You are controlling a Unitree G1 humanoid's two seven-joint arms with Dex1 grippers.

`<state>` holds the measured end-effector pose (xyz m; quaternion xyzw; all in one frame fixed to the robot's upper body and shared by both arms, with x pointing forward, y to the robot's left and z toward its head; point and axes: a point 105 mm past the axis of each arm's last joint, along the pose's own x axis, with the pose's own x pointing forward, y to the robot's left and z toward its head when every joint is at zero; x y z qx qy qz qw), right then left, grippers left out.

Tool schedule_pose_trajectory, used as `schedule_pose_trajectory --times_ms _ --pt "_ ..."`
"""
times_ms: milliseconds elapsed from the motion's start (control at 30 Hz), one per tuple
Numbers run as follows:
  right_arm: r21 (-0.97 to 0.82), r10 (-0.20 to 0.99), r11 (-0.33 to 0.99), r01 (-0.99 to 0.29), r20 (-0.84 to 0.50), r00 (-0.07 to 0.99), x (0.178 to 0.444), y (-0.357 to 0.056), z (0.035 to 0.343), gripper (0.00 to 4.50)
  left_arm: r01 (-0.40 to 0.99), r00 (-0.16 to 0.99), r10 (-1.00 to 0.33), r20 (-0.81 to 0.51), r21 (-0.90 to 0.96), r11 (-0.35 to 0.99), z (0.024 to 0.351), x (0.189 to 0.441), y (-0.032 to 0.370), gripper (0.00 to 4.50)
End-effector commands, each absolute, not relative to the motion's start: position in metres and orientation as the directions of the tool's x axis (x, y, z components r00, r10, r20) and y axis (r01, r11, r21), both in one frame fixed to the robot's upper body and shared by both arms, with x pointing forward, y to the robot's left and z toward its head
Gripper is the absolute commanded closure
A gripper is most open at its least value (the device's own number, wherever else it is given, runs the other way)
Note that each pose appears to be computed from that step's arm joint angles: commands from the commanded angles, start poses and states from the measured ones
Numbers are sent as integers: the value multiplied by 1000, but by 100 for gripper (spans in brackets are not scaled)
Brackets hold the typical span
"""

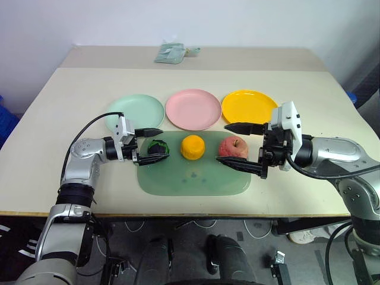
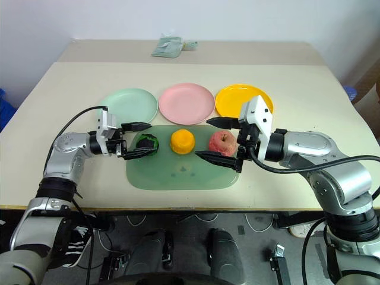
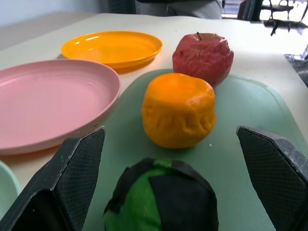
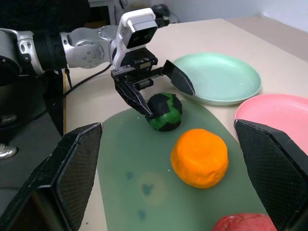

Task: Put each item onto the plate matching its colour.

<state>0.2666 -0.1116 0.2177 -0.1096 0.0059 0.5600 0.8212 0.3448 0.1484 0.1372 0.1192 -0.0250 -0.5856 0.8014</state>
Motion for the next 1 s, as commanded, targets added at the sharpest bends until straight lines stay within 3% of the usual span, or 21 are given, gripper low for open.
schedule_pose_trajectory --times_ms 33,900,967,1000 --pt "-222 916 360 -906 -100 388 267 -114 231 4 923 317 -941 -122 269 276 143 346 145 0" --pt "-256 907 369 -894 -112 406 268 -117 233 4 918 364 -914 -181 235 319 113 349 163 0" --pt "-259 905 373 -891 -111 411 268 -118 233 0 909 375 -913 -157 255 330 116 351 162 52" --pt "-261 904 374 -890 -111 413 269 -118 233 0 907 378 -915 -140 253 336 118 351 162 52"
